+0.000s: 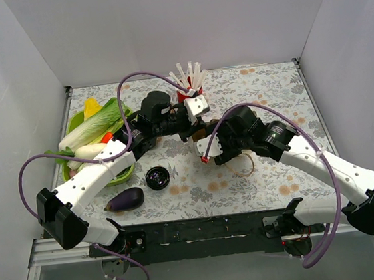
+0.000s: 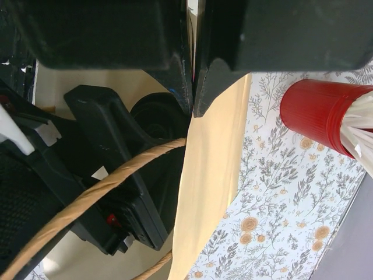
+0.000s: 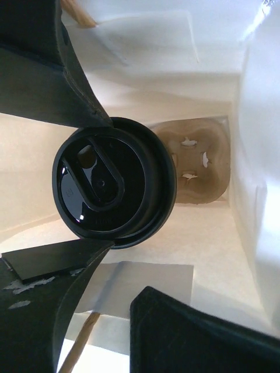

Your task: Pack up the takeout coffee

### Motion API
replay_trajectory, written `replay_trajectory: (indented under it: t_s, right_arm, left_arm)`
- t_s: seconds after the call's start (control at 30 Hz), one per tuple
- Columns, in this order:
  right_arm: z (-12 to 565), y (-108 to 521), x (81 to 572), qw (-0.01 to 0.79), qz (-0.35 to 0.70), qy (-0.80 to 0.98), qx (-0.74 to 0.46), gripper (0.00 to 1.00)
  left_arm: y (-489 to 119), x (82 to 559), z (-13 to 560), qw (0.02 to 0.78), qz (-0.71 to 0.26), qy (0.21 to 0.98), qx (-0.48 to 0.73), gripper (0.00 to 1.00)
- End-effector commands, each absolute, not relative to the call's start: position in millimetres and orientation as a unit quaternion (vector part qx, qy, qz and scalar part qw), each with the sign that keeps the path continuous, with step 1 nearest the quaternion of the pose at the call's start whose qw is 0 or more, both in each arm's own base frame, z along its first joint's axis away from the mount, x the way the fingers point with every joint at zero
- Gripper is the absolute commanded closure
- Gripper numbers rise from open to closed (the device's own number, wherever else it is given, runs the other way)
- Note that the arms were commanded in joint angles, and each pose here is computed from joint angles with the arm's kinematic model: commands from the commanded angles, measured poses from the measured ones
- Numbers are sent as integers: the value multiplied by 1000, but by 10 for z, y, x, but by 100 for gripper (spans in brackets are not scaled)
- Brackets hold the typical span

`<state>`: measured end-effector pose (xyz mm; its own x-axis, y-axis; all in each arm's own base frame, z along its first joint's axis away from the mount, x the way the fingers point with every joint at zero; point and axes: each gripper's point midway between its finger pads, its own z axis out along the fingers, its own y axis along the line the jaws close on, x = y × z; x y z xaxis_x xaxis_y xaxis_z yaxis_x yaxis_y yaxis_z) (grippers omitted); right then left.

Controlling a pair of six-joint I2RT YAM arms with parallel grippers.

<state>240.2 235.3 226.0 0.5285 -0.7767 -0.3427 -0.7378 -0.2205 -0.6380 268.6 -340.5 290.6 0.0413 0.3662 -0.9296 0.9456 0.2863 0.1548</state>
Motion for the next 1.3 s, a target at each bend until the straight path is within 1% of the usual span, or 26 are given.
replay_trajectory:
  t_s: [0.0, 0.27, 0.43, 0.57, 0.73, 0.83, 0.87, 1.13, 1.27]
  right_arm:
    - [2476, 2389, 2615, 429, -52, 505, -748, 99]
    - [2270, 2256, 2725, 405, -85, 514, -752, 99]
    - [2242, 2156, 2776, 396, -94, 516, -754, 99]
    - [2167, 2048, 2788, 374, -79, 521, -763, 99]
    - [2110, 1909, 2913, 361, -83, 521, -769, 99]
    - [2080, 1915, 2980, 360, -91, 511, -775, 99]
    - [2062, 1968, 2967, 364, -77, 505, -779, 99]
    - [1938, 2044, 2976, 369, -61, 476, -796, 99]
    - [1851, 2033, 2998, 358, -62, 469, -805, 99]
  left_arm:
    - [-3356, 2627, 3048, 507, -292, 613, 530, 100]
    - [-3341, 2613, 3066, 511, -291, 608, 534, 100]
    - [-3328, 2604, 3058, 509, -288, 602, 544, 100]
    - [-3308, 2608, 3051, 508, -287, 598, 549, 100]
    - [-3284, 2612, 3063, 508, -291, 592, 554, 100]
    - [-3286, 2609, 3075, 506, -298, 587, 558, 100]
    - [-3288, 2605, 3072, 504, -301, 585, 560, 100]
    - [-3263, 2624, 3060, 501, -312, 580, 561, 100]
    - [-3252, 2662, 3042, 501, -312, 582, 560, 100]
